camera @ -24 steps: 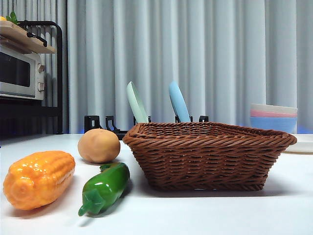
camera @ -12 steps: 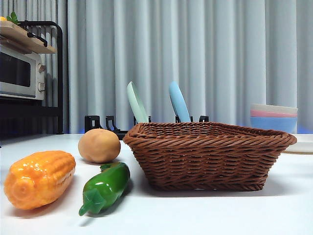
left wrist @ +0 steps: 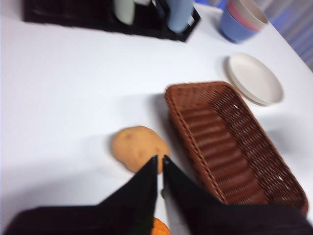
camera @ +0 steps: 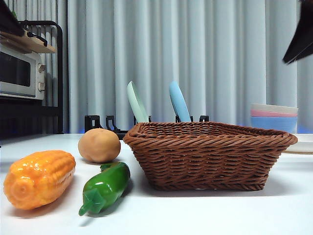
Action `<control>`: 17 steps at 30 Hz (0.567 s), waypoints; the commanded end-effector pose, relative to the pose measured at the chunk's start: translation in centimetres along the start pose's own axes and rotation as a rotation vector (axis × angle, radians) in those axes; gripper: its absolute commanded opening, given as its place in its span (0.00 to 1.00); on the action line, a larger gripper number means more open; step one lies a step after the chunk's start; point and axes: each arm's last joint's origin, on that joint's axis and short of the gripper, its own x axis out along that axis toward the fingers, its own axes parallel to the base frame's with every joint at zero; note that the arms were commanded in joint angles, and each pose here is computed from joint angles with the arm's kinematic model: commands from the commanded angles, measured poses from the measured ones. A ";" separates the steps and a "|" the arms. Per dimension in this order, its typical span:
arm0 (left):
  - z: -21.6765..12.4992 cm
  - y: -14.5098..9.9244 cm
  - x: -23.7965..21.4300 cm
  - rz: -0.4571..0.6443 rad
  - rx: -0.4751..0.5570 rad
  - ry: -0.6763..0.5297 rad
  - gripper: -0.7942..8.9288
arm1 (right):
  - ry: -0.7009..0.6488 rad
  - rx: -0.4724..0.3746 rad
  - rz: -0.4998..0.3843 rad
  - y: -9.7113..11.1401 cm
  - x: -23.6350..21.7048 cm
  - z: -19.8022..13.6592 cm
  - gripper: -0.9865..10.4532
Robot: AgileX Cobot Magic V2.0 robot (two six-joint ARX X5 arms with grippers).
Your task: Pick up the basket,pick up the corn from the table,pick up the potato from the table,pick up the cucumber from the table,put all items into the basket
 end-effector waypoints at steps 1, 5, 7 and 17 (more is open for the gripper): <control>-0.1 0.3 0.7 -0.028 0.001 0.038 0.37 | 0.035 -0.016 0.017 -0.3 0.8 0.0 0.35; -0.3 0.6 1.1 -0.021 -0.026 0.072 0.51 | 0.067 -0.002 0.014 -0.6 1.7 0.0 0.47; -0.4 0.6 1.1 -0.020 -0.030 0.077 0.51 | 0.079 0.003 0.013 -0.8 2.1 0.0 0.47; -0.5 0.3 1.3 -0.033 -0.039 0.085 0.51 | 0.216 0.042 0.029 -1.4 6.8 0.8 0.47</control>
